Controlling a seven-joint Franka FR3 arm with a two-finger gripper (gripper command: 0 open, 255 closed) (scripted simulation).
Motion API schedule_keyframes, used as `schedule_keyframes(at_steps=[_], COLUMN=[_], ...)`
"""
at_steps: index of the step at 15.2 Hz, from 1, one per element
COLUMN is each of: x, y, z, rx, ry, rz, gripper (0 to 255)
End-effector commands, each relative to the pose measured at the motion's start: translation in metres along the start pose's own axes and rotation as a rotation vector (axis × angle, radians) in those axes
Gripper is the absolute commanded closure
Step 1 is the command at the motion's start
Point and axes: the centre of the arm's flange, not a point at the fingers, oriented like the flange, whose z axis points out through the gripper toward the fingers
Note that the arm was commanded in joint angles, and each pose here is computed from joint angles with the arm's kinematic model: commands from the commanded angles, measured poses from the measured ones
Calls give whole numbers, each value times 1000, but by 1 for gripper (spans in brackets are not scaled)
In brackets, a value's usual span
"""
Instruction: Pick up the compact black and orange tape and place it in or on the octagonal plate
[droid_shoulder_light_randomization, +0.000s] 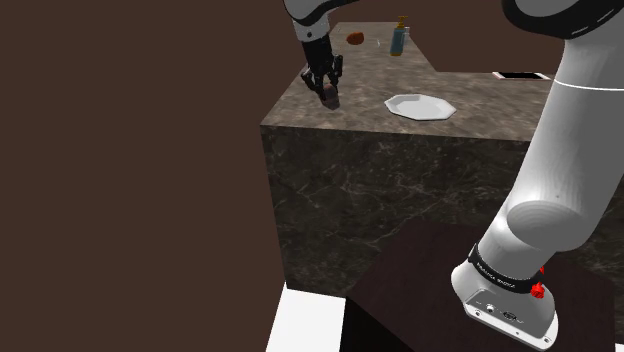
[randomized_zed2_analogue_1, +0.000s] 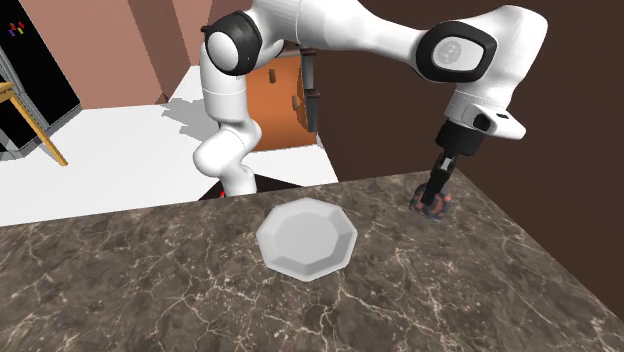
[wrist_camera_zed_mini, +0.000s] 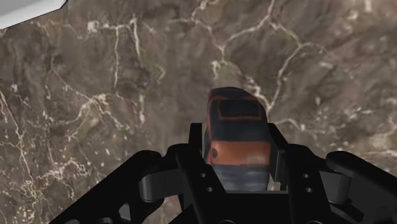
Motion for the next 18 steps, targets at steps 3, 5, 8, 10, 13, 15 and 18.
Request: schedule_keyframes(at_steps=[3, 5, 8, 10, 13, 15, 18], x=[0, -1, -2, -3, -4, -5, -6], y=[-1, 2, 6, 9, 13, 16, 20], z=[0, -10, -25, -35, -51, -61, -76], rx=[0, 0, 0, 0, 0, 0, 0], ry=[-1, -1, -1, -1, -1, -1, -1], rz=[-1, -1, -1, -1, -1, -1, -1], gripper=[255, 255, 255, 255, 255, 255, 255])
